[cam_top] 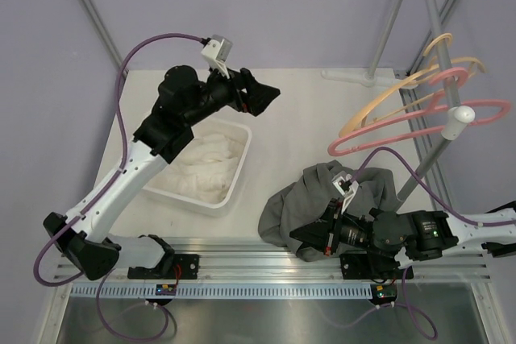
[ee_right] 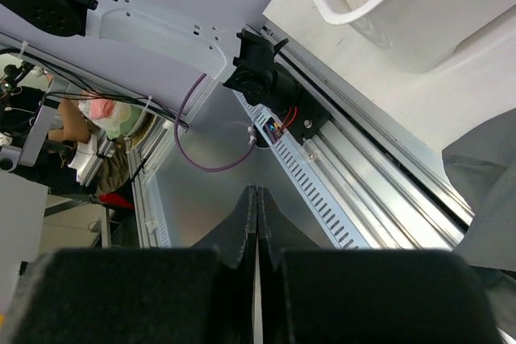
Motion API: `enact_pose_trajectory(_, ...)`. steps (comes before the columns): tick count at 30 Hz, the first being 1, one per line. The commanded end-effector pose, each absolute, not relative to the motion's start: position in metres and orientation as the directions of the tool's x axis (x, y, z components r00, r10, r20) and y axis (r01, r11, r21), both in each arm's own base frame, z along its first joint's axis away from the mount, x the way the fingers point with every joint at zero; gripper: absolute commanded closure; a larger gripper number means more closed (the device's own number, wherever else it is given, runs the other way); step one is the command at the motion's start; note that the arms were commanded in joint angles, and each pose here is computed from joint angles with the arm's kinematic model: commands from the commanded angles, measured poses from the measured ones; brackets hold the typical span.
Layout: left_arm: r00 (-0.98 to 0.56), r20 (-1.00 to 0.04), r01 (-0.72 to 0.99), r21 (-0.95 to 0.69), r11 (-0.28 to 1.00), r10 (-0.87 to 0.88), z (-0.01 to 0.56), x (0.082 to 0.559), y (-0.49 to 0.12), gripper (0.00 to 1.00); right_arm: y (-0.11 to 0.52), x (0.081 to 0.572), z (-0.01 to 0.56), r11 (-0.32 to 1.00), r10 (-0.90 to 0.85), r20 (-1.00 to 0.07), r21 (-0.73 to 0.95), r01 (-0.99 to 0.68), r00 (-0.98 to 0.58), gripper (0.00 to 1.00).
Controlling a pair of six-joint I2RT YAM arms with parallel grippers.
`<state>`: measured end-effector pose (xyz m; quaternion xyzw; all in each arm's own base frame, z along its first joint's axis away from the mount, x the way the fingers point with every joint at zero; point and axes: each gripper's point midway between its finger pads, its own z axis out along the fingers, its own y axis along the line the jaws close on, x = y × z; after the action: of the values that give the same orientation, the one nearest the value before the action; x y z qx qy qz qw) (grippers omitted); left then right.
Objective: Remove the skirt from the hanger
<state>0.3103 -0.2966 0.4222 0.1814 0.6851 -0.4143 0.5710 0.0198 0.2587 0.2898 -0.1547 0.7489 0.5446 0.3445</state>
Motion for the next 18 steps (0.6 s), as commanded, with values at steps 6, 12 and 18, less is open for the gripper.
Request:
enact_pose_trajectory(6, -0.467, -0.884, 0.653, -0.362, 0.665, -0.022, 0.311, 0.268, -0.321, 0.01, 0.260, 0.022, 0.308, 0.297, 0.223, -0.665, 0.743, -0.600, -0.713, 1.00)
enact_pose_trajectory(12, -0.612, -0.791, 0.596, -0.451, 0.664, 0.012, 0.230, 0.248, -0.336, 0.01, 0.262, 0.013, 0.325, 0.209, 0.226, -0.659, 0.752, -0.626, -0.717, 1.00)
enact_pose_trajectory(18, -0.678, -0.715, 0.591, -0.389, 0.707, 0.173, 0.165, 0.221, -0.367, 0.01, 0.260, 0.012, 0.330, 0.181, 0.240, -0.660, 0.751, -0.635, -0.712, 1.00)
